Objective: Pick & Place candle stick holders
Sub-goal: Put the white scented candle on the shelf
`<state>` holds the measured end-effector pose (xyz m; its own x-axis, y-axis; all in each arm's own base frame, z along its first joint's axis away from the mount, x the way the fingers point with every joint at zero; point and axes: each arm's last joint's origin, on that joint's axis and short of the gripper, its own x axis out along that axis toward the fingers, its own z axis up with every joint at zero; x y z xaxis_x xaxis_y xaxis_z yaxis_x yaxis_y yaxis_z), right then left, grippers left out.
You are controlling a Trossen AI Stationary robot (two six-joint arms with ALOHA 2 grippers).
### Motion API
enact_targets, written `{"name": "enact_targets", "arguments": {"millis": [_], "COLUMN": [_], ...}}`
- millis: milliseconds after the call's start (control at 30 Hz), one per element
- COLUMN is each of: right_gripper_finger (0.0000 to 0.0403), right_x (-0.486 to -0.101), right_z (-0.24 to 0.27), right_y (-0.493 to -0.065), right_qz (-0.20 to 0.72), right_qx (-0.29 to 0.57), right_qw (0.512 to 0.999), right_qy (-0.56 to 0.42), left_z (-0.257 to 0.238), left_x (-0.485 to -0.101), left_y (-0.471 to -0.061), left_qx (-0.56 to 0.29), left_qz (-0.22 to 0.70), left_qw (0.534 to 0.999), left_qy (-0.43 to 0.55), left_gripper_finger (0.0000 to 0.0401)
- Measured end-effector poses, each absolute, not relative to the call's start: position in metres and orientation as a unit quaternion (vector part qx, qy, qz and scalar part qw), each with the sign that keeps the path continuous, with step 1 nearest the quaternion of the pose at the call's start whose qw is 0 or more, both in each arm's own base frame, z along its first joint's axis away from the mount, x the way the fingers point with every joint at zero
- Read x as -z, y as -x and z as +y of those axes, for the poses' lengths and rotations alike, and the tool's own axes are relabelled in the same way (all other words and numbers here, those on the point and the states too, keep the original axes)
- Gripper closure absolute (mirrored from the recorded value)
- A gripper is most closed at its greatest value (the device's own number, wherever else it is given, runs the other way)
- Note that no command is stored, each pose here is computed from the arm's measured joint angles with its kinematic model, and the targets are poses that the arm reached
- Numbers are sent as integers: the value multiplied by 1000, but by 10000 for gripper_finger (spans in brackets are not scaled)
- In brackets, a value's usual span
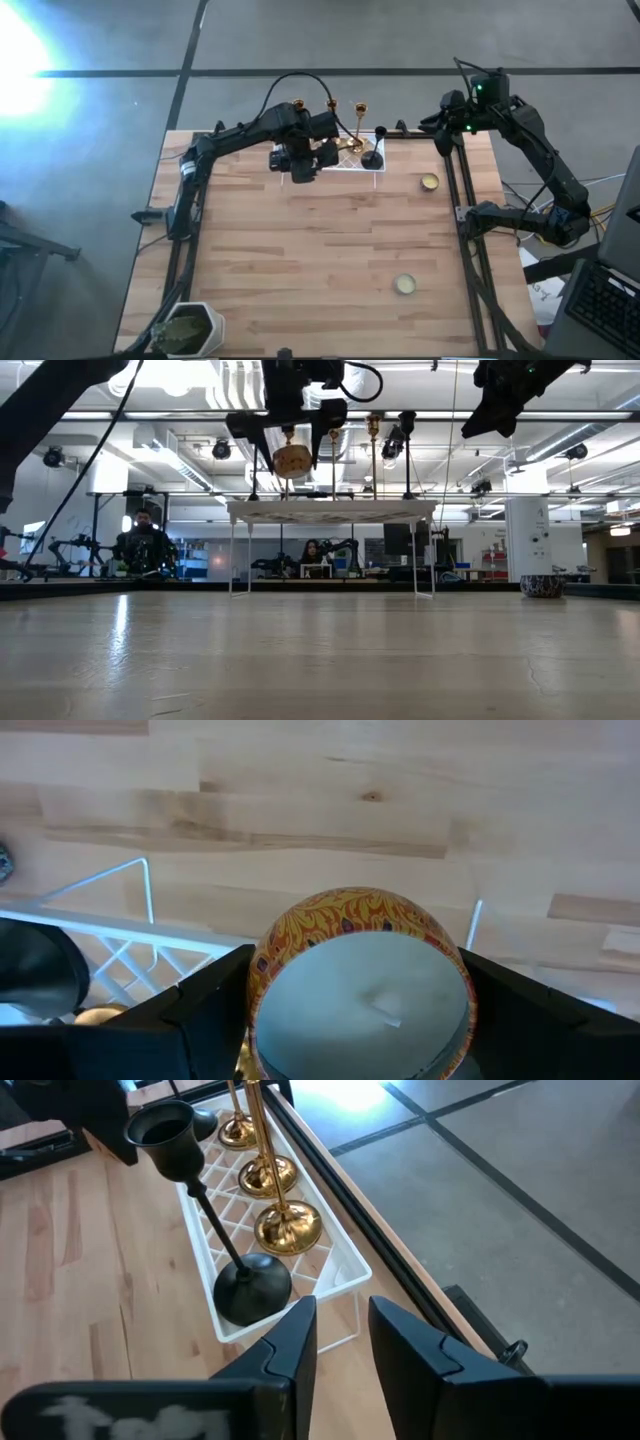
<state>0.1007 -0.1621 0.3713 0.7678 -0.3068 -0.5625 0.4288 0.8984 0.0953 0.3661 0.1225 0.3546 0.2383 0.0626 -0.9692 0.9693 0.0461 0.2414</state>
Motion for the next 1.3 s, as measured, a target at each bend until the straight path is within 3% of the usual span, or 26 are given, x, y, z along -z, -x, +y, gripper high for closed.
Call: {"name": "enact_targets", "arguments": {"millis": [400, 1000, 1300], "right_gripper_finger": [335, 312, 326], "right_x": [-371, -371, -371], "right_z": [-162, -162, -162], "right_y": [-101, -101, -101], "right_qz": [278, 278, 278], "right_qx": [197, 197, 197], "right_qw": [934, 934, 934], "right_qy": [-110, -110, -110], "left_z": [125, 144, 150], "left_x": [-344, -344, -342], "left_y": [-380, -375, -374], "left_qx": [405, 391, 386], "left_qz": [451, 457, 460], "left_qw": [552, 557, 563], "left_qy": [-572, -573, -569], "left_gripper_finger": [99, 99, 99]}}
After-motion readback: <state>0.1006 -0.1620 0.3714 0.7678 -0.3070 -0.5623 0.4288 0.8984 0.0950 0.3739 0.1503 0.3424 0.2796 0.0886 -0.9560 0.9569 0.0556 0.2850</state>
